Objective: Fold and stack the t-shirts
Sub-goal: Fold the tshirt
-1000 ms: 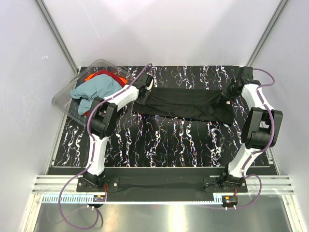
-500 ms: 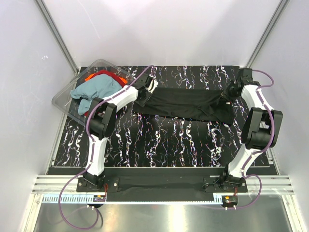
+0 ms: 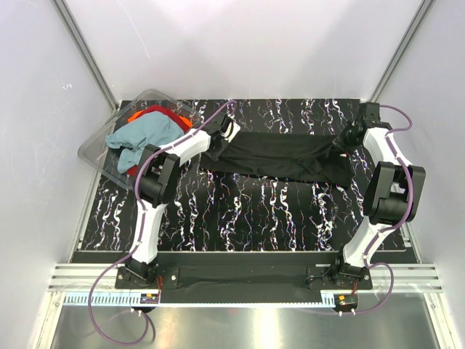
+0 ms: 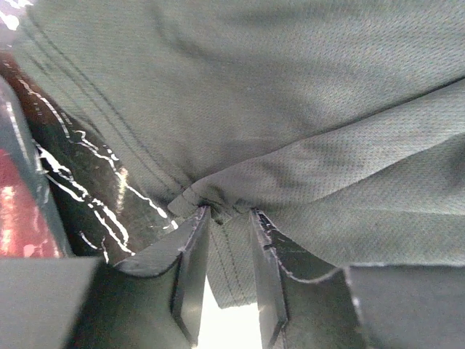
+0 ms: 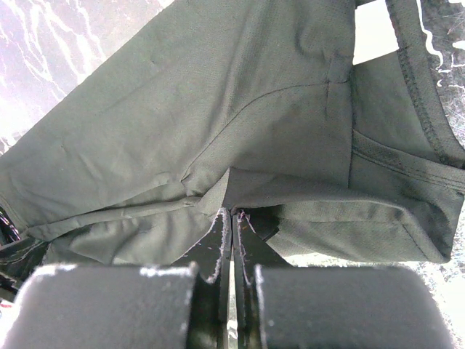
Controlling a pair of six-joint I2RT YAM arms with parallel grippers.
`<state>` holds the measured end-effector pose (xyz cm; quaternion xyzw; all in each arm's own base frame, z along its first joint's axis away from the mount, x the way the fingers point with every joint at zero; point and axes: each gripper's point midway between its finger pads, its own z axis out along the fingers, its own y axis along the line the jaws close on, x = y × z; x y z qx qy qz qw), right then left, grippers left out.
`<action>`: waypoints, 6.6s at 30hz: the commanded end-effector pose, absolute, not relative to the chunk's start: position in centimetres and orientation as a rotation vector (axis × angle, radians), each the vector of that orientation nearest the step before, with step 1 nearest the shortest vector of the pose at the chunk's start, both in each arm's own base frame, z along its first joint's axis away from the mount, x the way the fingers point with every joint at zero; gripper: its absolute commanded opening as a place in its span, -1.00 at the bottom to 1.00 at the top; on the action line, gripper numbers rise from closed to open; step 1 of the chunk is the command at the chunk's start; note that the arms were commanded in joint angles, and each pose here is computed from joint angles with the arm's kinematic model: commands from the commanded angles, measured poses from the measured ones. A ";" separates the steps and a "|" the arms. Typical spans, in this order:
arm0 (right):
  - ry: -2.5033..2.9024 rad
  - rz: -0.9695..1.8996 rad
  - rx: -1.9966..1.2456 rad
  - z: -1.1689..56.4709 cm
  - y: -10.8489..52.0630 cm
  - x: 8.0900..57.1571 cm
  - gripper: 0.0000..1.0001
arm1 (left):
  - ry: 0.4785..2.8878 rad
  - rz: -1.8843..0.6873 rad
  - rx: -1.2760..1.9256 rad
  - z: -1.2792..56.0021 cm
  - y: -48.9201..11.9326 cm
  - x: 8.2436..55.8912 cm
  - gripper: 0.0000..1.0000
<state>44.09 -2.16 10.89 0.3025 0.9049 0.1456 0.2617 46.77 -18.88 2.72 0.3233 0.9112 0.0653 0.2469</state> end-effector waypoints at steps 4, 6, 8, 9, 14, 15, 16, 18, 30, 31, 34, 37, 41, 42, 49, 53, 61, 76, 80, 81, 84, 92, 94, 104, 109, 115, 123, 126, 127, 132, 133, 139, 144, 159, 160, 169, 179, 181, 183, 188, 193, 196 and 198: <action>2.392 0.405 0.764 13.1 -2.1 45.1 -1.00 | 2.442 0.213 0.896 3.3 -18.7 47.9 -0.45; 2.389 0.402 0.764 13.3 -2.1 45.0 -1.00 | 2.435 0.238 0.899 3.3 -18.5 48.3 -0.48; 2.391 0.403 0.762 13.3 -2.1 44.9 -1.00 | 2.427 0.249 0.894 3.5 -18.5 48.6 -0.48; 2.389 0.398 0.758 13.4 -2.1 44.8 -1.00 | 2.427 0.246 0.896 3.4 -18.7 48.7 -0.46; 2.382 0.409 0.754 13.7 -2.0 44.9 -1.00 | 2.439 0.254 0.907 2.7 -18.5 48.5 -0.40; 2.381 0.409 0.753 13.8 -2.0 44.8 -1.00 | 2.444 0.255 0.910 2.6 -18.4 48.4 -0.38; 2.379 0.405 0.753 13.9 -2.0 44.8 -1.00 | 2.442 0.269 0.910 2.6 -18.3 48.4 -0.35; 2.380 0.407 0.751 13.9 -2.0 44.6 -1.00 | 2.448 0.285 0.907 2.4 -18.0 48.4 -0.30; 2.385 0.406 0.747 13.5 -2.0 44.8 -1.00 | 2.427 0.297 0.924 2.9 -18.1 49.0 -0.82; 2.384 0.404 0.747 13.6 -2.0 44.9 -1.00 | 2.425 0.301 0.919 3.1 -18.1 49.0 -0.96; 2.381 0.407 0.746 13.7 -2.0 44.9 -1.00 | 2.409 0.313 0.902 4.2 -17.9 49.0 -1.00; 2.368 0.420 0.736 14.4 -1.9 45.0 -1.00 | 2.395 0.316 0.872 5.8 -17.8 48.9 -1.00; 2.341 0.417 0.736 15.6 -1.9 44.6 -1.00 | 2.391 0.280 0.826 7.5 -17.9 48.0 -1.00; 2.345 0.412 0.744 15.5 -1.9 44.3 -1.00 | 2.396 0.274 0.819 7.6 -17.8 47.7 -1.00; 2.366 0.357 0.755 15.2 -2.5 43.6 -1.00 | 2.434 0.276 0.762 7.7 -16.8 45.7 -1.00; 2.369 0.308 0.754 15.2 -3.2 44.1 -1.00 | 2.440 0.285 0.724 8.0 -16.5 45.8 -1.00; 2.385 0.239 0.727 14.2 -4.5 46.3 -1.00 | 2.506 0.343 0.648 6.6 -15.2 47.3 -1.00; 2.419 0.254 0.708 11.6 -4.8 50.1 -1.00 | 2.539 0.369 0.588 5.3 -14.0 49.1 -1.00; 2.426 0.270 0.701 11.1 -4.7 50.8 -1.00 | 2.535 0.375 0.580 5.3 -14.1 49.6 -1.00; 2.429 0.281 0.698 11.0 -4.6 50.9 -1.00 | 2.531 0.376 0.574 5.5 -14.1 49.7 -0.99; 2.432 0.296 0.693 10.8 -4.5 51.3 -1.00 | 2.521 0.391 0.556 5.8 -14.0 50.0 -0.95; 2.454 0.301 0.725 10.3 -4.3 50.8 -0.80 | 2.510 0.429 0.529 6.5 -13.6 50.3 -0.57; 2.454 0.288 0.741 10.4 -4.5 50.7 -0.70 | 2.504 0.451 0.516 7.1 -13.4 50.2 -0.39; 2.396 0.210 0.921 15.0 -5.0 46.5 -0.35 | 2.477 0.089 0.364 13.5 -17.3 46.6 -0.17; 2.429 0.226 0.956 14.2 -4.2 43.6 -0.35 | 2.555 -0.082 0.304 12.3 -18.8 43.7 -0.17; 2.496 0.241 1.002 11.3 -3.6 41.9 -0.38 | 2.640 -0.115 0.155 8.8 -18.0 43.3 -0.17; 2.536 0.212 1.088 7.9 -4.1 40.6 -0.39 | 2.628 -0.067 0.026 7.1 -16.4 45.3 -0.07; 2.564 0.179 1.116 6.0 -4.5 39.8 -0.39 | 2.647 -0.054 -0.002 5.8 -16.1 45.4 -0.06; 2.577 0.166 1.126 5.2 -4.8 39.6 -0.39 | 2.653 -0.052 -0.008 5.5 -16.0 45.3 -0.05; 2.594 0.121 1.140 3.9 -5.6 39.1 -0.39 | 2.667 -0.035 -0.013 3.7 -16.1 45.9 -0.03; 2.595 0.112 1.137 3.6 -5.7 39.2 -0.40 | 2.671 -0.030 -0.013 3.4 -16.0 45.9 -0.03; 2.607 0.047 1.161 2.7 -6.9 38.2 -0.45 | 2.688 0.005 -0.019 2.9 -15.1 45.2 -0.36; 2.615 -0.022 1.189 2.0 -8.1 36.7 -0.49 | 2.685 -0.002 -0.042 4.0 -14.7 43.8 -0.94; 2.575 -0.106 1.320 1.8 -12.0 32.2 -0.60 | 2.719 0.014 -0.049 4.9 -14.8 36.4 -0.36; 2.571 -0.097 1.317 2.1 -11.9 32.2 -0.60 | 2.721 0.000 -0.036 5.0 -15.1 36.1 -0.35; 2.479 -0.019 1.278 6.2 -11.2 32.6 -0.57 | 2.640 -0.250 -0.059 9.3 -16.7 37.5 -0.14; 2.515 0.259 0.910 9.8 -3.1 37.6 -0.49 | 2.648 -0.261 -0.129 6.2 -16.8 41.3 -0.24; 2.551 0.282 0.759 10.2 0.0 39.1 -0.47 | 2.662 -0.256 -0.127 5.4 -17.0 41.8 -0.24; 2.558 0.308 0.703 10.4 1.6 40.1 -0.46 | 2.673 -0.290 -0.100 5.1 -17.7 41.9 -0.28; 2.568 0.318 0.616 10.5 3.7 41.4 -0.46 | 2.667 -0.255 -0.075 5.3 -17.1 41.8 -0.82; 2.564 0.193 0.709 10.1 2.1 41.9 -0.46 | 2.658 -0.234 -0.141 6.3 -16.2 40.3 -1.00; 2.557 0.152 0.763 9.7 1.6 41.9 -0.40 | 2.634 -0.215 -0.204 7.5 -15.6 39.8 -0.68; 2.552 0.127 0.807 9.3 1.3 41.5 -0.38 | 2.605 -0.223 -0.214 8.5 -15.6 40.0 -0.30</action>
